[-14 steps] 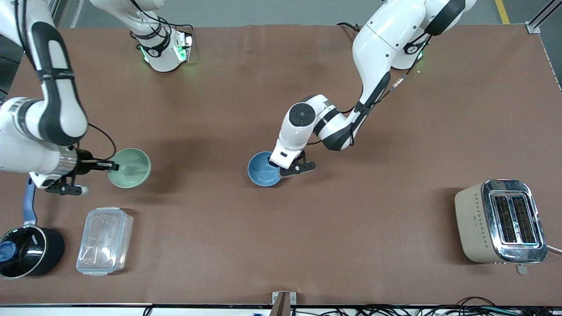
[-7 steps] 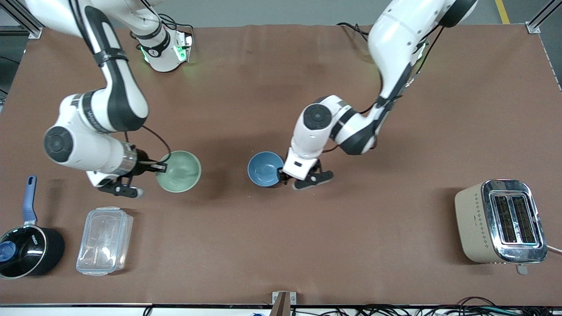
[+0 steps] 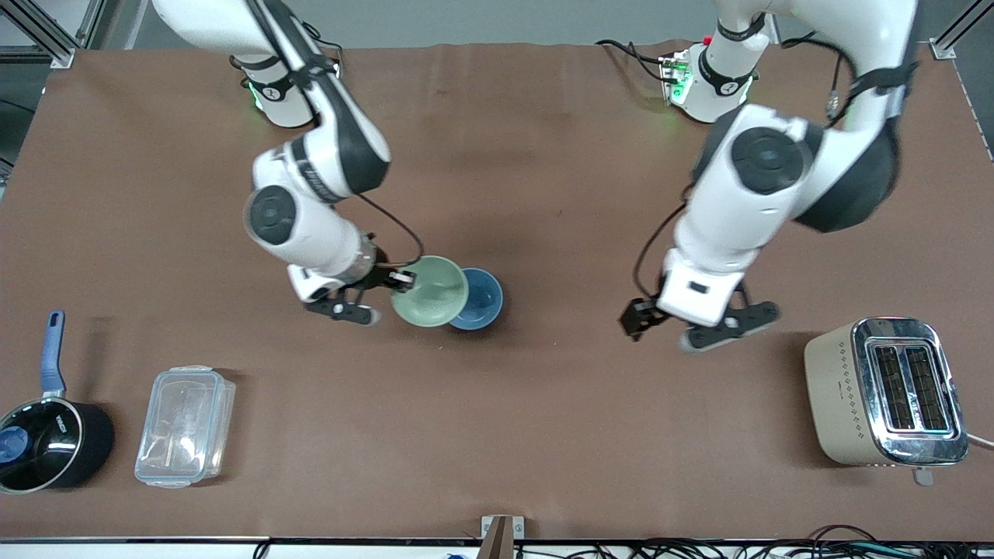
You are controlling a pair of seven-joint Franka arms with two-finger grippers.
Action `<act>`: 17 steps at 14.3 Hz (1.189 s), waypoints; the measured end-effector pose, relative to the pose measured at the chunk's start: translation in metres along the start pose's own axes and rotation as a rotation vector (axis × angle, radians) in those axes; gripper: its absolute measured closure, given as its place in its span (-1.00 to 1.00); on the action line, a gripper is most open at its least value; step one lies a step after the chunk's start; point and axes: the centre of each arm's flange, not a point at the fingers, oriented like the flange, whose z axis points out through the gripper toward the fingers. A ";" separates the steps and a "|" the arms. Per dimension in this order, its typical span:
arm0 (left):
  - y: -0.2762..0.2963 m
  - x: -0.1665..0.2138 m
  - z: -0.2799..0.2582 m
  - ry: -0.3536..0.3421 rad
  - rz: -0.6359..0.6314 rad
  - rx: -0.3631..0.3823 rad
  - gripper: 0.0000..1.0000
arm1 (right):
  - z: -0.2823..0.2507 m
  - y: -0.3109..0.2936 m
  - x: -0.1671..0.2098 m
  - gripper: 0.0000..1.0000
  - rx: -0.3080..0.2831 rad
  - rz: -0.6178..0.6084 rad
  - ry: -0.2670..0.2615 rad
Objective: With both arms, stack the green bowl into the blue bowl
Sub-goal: 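Release the blue bowl while the right gripper lifts the green bowl over it, then lower the green bowl into the blue bowl and open the right gripper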
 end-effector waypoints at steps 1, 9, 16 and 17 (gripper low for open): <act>-0.023 0.010 -0.013 -0.006 0.044 0.021 -1.00 | 0.017 -0.009 -0.008 0.90 -0.006 0.005 0.004; -0.168 0.026 -0.134 -0.107 0.294 0.064 -1.00 | 0.080 -0.015 -0.024 0.86 -0.039 -0.012 0.011; -0.222 0.002 -0.163 -0.152 0.339 0.047 -1.00 | 0.088 -0.014 -0.025 0.74 -0.039 -0.013 0.018; -0.222 -0.002 -0.166 -0.150 0.342 0.047 -1.00 | 0.088 -0.015 -0.025 0.58 -0.039 -0.013 0.018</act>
